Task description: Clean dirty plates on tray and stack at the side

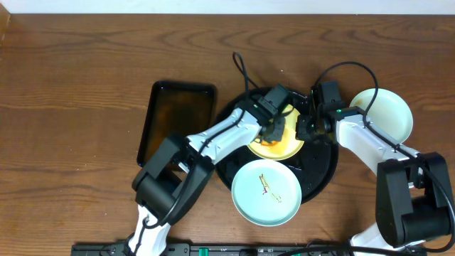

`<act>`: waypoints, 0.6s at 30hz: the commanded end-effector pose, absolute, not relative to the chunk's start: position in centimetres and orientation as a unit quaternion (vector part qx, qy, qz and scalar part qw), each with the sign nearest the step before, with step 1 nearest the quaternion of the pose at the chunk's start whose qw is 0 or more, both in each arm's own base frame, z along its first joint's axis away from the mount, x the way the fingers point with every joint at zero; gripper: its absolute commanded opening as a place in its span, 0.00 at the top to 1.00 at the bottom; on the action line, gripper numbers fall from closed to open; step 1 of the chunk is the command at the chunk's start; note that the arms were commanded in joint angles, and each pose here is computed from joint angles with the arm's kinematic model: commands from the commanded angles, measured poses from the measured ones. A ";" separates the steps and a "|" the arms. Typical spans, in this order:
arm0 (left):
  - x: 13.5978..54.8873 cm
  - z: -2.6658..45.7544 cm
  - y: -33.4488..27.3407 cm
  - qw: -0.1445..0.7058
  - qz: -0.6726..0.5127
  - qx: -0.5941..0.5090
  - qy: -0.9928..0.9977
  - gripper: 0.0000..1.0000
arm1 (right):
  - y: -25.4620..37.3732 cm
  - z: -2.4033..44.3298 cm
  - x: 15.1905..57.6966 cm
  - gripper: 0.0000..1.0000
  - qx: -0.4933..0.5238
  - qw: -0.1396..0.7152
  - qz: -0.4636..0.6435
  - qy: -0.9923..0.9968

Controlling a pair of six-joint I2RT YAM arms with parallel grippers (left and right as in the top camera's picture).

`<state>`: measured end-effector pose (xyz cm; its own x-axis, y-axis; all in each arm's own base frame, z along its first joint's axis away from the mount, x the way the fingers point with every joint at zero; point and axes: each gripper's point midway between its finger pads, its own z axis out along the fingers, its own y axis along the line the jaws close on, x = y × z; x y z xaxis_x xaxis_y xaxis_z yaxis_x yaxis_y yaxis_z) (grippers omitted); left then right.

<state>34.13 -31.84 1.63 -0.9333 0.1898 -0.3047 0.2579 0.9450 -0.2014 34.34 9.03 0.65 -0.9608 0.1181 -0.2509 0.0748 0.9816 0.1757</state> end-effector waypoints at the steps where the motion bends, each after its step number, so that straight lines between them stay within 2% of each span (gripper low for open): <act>1: 36.7 1.1 -27.7 0.166 -0.051 0.089 0.981 0.93 | 8.3 1.1 34.4 0.99 0.055 0.136 0.065 0.987; 9: 35.6 10.5 -26.0 0.207 -0.071 0.092 0.971 0.93 | 8.4 1.2 34.9 0.99 0.054 0.146 0.067 0.985; 13: 35.7 12.0 -22.6 0.207 -0.045 0.064 0.975 0.93 | 8.4 1.2 35.0 0.98 0.054 0.147 0.068 0.985; 18: 36.5 11.7 -17.8 0.182 -0.019 0.012 0.983 0.92 | 8.3 0.9 34.6 0.99 0.054 0.141 0.066 0.986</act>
